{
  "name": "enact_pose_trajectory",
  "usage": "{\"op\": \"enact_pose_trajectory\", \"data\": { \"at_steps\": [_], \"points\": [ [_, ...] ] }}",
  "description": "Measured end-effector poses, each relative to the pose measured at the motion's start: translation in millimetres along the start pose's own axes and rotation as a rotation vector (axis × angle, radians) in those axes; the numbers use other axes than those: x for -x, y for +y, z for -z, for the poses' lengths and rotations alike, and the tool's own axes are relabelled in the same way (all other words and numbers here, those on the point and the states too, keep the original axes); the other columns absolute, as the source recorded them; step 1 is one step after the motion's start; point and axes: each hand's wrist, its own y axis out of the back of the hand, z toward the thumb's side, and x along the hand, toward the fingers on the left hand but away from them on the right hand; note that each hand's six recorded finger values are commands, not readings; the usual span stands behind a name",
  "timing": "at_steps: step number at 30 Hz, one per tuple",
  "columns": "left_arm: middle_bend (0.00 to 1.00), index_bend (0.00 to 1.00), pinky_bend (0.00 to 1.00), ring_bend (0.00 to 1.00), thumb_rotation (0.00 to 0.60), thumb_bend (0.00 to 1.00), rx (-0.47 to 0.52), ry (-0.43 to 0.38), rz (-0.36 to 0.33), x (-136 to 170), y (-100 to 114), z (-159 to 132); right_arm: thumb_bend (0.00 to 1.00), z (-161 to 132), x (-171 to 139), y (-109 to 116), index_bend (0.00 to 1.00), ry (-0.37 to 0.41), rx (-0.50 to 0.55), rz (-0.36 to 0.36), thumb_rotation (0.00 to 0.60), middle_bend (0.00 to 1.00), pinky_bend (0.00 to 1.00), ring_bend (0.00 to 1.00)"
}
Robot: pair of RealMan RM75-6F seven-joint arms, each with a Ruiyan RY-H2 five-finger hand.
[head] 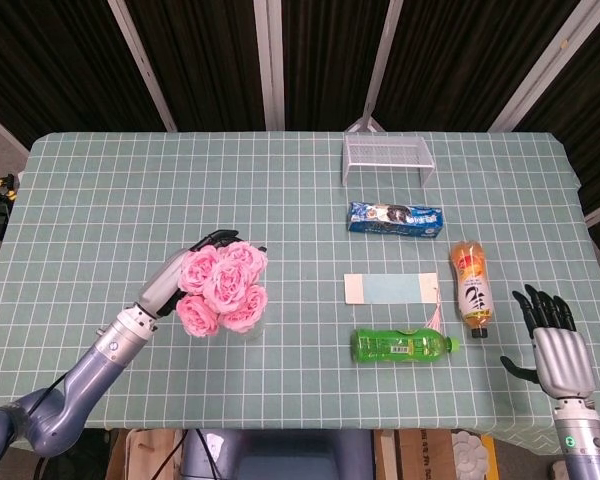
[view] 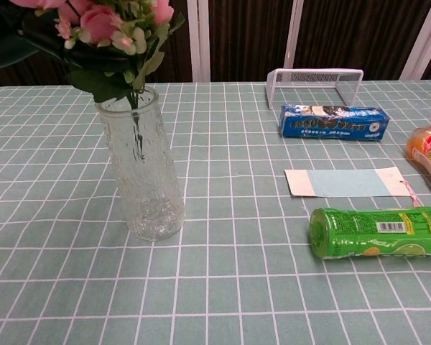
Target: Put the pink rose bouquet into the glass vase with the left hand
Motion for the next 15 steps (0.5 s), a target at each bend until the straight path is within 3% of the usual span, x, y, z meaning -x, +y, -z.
{"op": "enact_pose_trajectory", "data": {
  "at_steps": [6, 15],
  "points": [
    [0.20, 0.22, 0.14, 0.11, 0.600, 0.16, -0.092, 0.053, -0.019, 9.3, 22.9, 0.0, 0.19, 1.0, -0.2, 1.3, 0.10, -0.005, 0.008, 0.004, 0.600, 0.04, 0.00, 0.00],
    [0.17, 0.19, 0.09, 0.07, 0.600, 0.16, -0.375, 0.211, 0.021, 35.2, 51.9, 1.8, 0.19, -0.3, -0.5, -0.1, 0.10, -0.006, 0.008, 0.001, 0.600, 0.04, 0.00, 0.00]
  ]
}}
